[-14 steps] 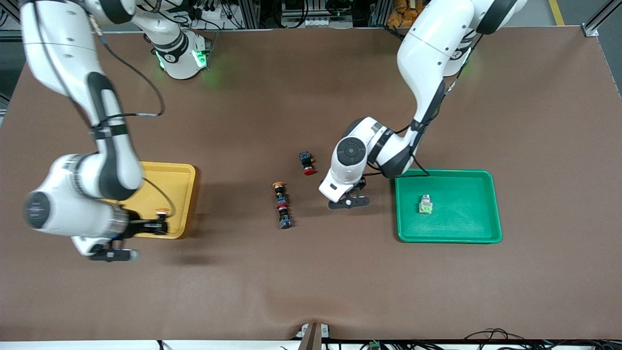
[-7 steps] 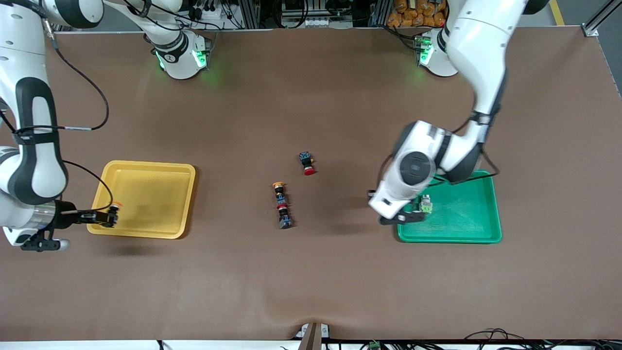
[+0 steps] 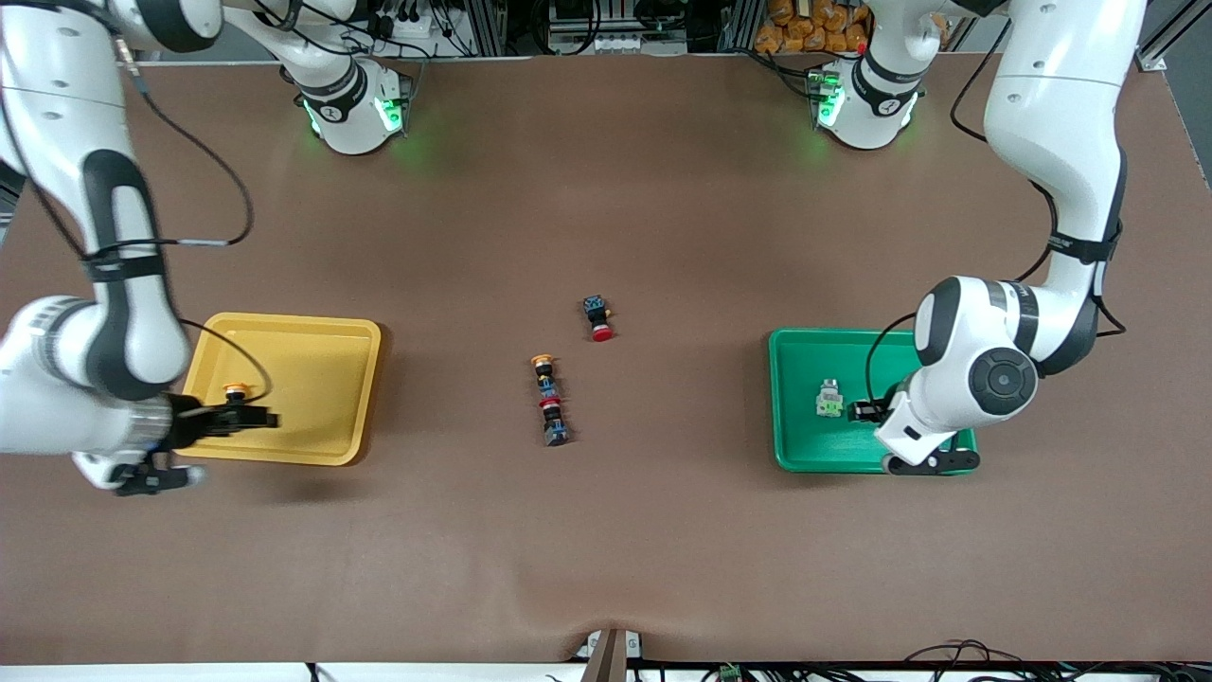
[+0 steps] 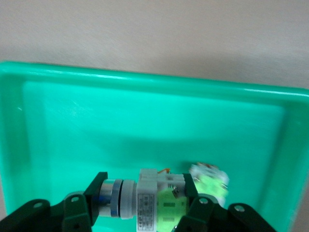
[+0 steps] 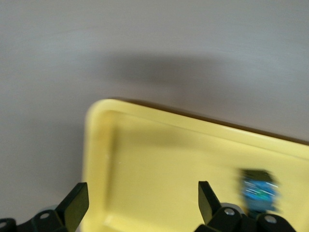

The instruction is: Place green and yellow buttons in trays

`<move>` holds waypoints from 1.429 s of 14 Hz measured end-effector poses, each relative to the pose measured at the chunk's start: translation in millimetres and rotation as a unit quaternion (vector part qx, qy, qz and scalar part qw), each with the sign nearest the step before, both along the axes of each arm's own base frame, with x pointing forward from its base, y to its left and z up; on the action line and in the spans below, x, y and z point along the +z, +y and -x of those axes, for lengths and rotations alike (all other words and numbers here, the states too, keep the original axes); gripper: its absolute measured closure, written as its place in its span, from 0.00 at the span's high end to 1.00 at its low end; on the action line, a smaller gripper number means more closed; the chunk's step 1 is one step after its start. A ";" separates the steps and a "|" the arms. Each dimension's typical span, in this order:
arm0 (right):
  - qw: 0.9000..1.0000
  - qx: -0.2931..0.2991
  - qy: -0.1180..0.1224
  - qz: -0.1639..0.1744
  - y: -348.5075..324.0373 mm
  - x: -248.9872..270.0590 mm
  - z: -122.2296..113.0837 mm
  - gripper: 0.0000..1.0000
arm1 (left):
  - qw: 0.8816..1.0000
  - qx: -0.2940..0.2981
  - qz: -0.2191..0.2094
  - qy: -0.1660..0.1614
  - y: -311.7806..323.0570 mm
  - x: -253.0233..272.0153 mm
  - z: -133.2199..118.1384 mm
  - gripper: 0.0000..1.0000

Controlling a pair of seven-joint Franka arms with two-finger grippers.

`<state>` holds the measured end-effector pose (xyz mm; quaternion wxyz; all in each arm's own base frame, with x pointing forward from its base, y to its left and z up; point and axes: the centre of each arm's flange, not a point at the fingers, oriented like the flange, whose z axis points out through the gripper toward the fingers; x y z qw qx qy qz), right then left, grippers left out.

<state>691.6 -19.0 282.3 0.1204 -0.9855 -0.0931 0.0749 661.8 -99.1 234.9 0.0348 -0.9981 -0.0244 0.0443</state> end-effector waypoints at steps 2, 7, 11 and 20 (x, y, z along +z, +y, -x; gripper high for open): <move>0.999 0.050 0.001 -0.002 73.3 -0.4 2.0 1.00 | 1.000 -0.006 -0.006 -0.005 5.0 -18.3 -1.5 0.66; 0.996 0.089 0.014 0.009 245.2 -0.8 36.6 1.00 | 1.000 -0.005 -0.003 -0.030 4.5 7.6 -12.5 1.00; 0.999 0.021 -0.024 0.027 349.2 -25.5 72.1 1.00 | 0.999 -0.004 -0.003 -0.047 4.2 45.0 -19.3 1.00; 0.996 -0.027 -0.072 0.034 407.7 -86.1 119.3 1.00 | 0.997 0.004 -0.007 -0.079 8.4 174.2 -15.0 1.00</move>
